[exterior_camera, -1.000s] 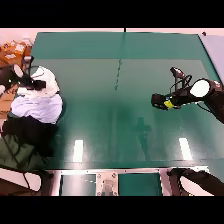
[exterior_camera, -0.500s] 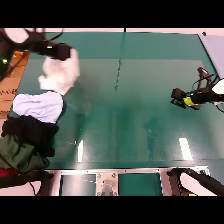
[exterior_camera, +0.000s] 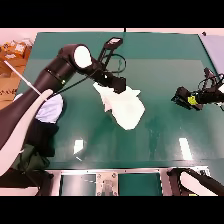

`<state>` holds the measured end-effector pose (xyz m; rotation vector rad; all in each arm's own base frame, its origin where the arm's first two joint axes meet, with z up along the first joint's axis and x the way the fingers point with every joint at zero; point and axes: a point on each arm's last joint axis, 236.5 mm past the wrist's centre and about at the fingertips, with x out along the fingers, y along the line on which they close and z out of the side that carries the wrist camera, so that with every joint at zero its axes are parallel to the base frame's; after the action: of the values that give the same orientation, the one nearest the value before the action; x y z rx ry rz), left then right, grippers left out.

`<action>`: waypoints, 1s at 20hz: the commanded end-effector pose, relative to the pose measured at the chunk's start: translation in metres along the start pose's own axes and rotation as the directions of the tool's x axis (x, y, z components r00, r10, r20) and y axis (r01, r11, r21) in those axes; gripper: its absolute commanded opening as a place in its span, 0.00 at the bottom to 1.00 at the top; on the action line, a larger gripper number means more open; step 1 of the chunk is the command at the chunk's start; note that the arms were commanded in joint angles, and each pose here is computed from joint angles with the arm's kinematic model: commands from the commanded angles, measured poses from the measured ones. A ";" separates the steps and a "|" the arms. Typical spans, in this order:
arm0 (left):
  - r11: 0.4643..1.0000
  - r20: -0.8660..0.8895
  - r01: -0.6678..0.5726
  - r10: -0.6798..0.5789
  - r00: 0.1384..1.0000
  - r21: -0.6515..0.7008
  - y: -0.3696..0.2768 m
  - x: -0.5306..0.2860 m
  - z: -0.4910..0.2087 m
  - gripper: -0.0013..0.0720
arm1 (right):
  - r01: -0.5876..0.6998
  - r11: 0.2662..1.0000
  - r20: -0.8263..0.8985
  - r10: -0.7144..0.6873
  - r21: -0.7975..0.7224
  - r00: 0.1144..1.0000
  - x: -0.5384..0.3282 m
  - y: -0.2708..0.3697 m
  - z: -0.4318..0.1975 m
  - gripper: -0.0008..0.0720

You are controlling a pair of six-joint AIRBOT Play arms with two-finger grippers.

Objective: Fold the shirts.

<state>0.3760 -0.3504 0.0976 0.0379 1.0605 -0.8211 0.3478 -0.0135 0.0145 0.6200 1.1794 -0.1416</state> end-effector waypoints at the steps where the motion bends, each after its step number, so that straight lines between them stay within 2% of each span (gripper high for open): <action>1: 0.996 -0.069 -0.058 0.054 0.996 -0.061 0.042 -0.004 -0.013 0.86 | -0.006 0.999 0.002 0.006 -0.033 1.000 0.000 0.002 0.001 0.50; 2: 0.991 -0.079 -0.088 0.080 0.994 -0.101 0.067 -0.012 -0.016 0.86 | -0.007 0.999 0.003 0.007 -0.044 1.000 0.000 0.002 0.001 0.61; 3: 0.982 -0.082 -0.114 0.103 0.991 -0.153 0.094 -0.017 -0.020 0.86 | -0.009 0.999 0.012 0.009 -0.046 1.000 0.000 0.002 0.003 0.63; 6: 0.937 -0.062 -0.172 0.160 0.985 -0.305 0.165 -0.013 -0.040 0.86 | -0.077 0.996 -0.004 0.077 -0.052 0.997 0.012 0.016 0.005 0.61; 8: 0.895 0.014 -0.146 0.168 0.986 -0.422 0.198 0.006 -0.046 0.86 | -0.158 0.986 -0.029 0.157 -0.045 0.987 0.027 0.031 0.006 0.59; 12: 0.866 0.161 -0.052 0.151 0.975 -0.497 0.224 0.055 -0.027 0.86 | -0.325 0.946 -0.113 0.323 0.000 0.940 0.063 0.064 -0.002 0.59; 16: 0.819 0.298 0.055 0.145 0.944 -0.572 0.239 0.086 -0.004 0.83 | -0.403 0.915 -0.146 0.400 0.009 0.905 0.102 0.093 -0.008 0.59; 20: 0.796 0.286 0.084 0.115 0.951 -0.599 0.242 0.108 -0.015 0.83 | -0.432 0.901 -0.175 0.420 -0.038 0.891 0.136 0.130 -0.002 0.59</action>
<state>0.5289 -0.2335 -0.0642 -0.5566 0.9931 -0.4351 0.4320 0.0987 -0.0490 0.8205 1.1835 0.2823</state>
